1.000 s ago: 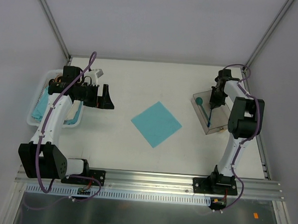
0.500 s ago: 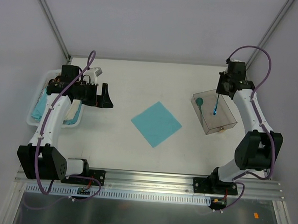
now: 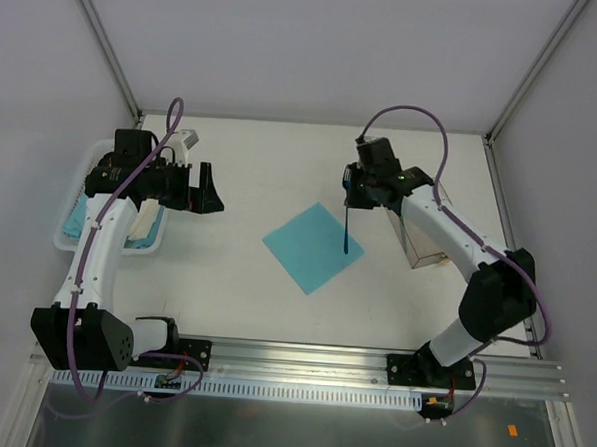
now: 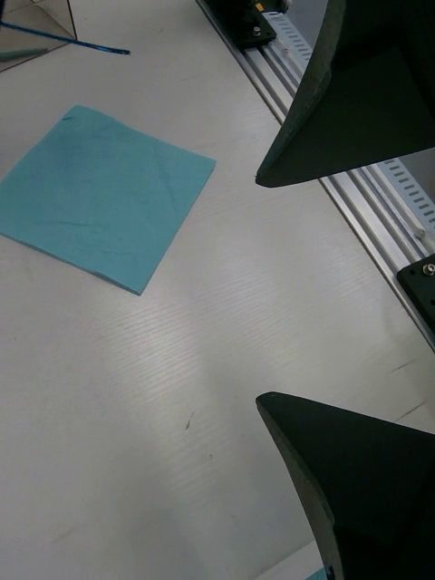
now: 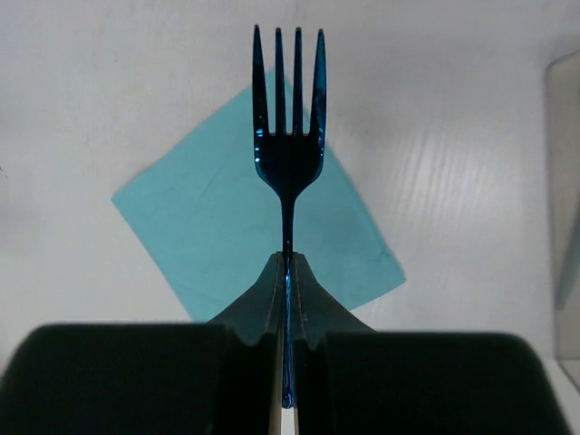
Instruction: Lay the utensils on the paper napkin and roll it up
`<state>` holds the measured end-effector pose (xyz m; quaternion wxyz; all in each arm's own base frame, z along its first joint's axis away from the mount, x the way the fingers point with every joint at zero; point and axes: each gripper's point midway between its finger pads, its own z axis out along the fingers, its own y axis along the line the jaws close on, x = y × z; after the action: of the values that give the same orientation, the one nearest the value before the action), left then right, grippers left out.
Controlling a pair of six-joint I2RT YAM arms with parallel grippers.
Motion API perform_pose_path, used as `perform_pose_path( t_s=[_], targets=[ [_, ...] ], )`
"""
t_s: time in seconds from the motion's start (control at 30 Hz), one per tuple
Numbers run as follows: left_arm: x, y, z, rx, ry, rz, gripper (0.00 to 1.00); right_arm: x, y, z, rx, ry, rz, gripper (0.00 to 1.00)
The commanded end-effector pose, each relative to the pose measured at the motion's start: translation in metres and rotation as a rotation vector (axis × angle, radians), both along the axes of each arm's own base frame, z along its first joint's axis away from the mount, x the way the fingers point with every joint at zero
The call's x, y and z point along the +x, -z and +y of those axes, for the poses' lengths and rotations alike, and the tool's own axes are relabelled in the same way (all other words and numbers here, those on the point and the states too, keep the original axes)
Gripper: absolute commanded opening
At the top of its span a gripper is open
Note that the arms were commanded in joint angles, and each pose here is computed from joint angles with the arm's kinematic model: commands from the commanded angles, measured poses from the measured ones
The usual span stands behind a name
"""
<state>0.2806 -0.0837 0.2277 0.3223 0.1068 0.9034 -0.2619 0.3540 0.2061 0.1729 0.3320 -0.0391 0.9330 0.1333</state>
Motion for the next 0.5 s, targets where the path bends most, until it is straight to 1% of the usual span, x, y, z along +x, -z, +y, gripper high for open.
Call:
perform_pose_path(
  t_s=[0.0,0.03,0.07,0.1,0.13,0.17,0.27,0.3,0.47],
  targets=[
    [-0.004,-0.005,0.008,0.014,-0.07,0.002,0.99,0.0,0.017,0.03,0.025,0.09,0.113,0.0],
    [-0.003,-0.003,0.011,0.025,-0.093,0.012,0.99,-0.004,0.022,0.041,0.015,0.089,0.135,0.0],
    [-0.003,0.001,0.015,0.044,-0.123,0.027,0.99,-0.002,0.038,0.048,0.002,0.13,0.175,0.0],
    [-0.002,0.003,0.018,0.053,-0.141,0.035,0.99,-0.004,0.044,0.051,-0.014,0.146,0.198,0.0],
    [-0.002,0.004,0.02,0.059,-0.153,0.039,0.99,-0.002,0.04,0.064,-0.004,0.142,0.19,0.0],
    [-0.002,0.006,0.021,0.063,-0.158,0.047,0.99,0.001,0.052,0.067,-0.024,0.165,0.205,0.0],
    [-0.003,0.009,0.02,0.062,-0.157,0.053,0.99,0.004,0.056,0.088,-0.011,0.144,0.215,0.0],
    [-0.004,0.01,0.02,0.063,-0.158,0.056,0.99,0.004,0.068,0.09,-0.027,0.149,0.24,0.0],
    [-0.003,0.013,0.022,0.072,-0.16,0.063,0.99,0.008,0.081,0.098,-0.04,0.164,0.265,0.0]
  ],
)
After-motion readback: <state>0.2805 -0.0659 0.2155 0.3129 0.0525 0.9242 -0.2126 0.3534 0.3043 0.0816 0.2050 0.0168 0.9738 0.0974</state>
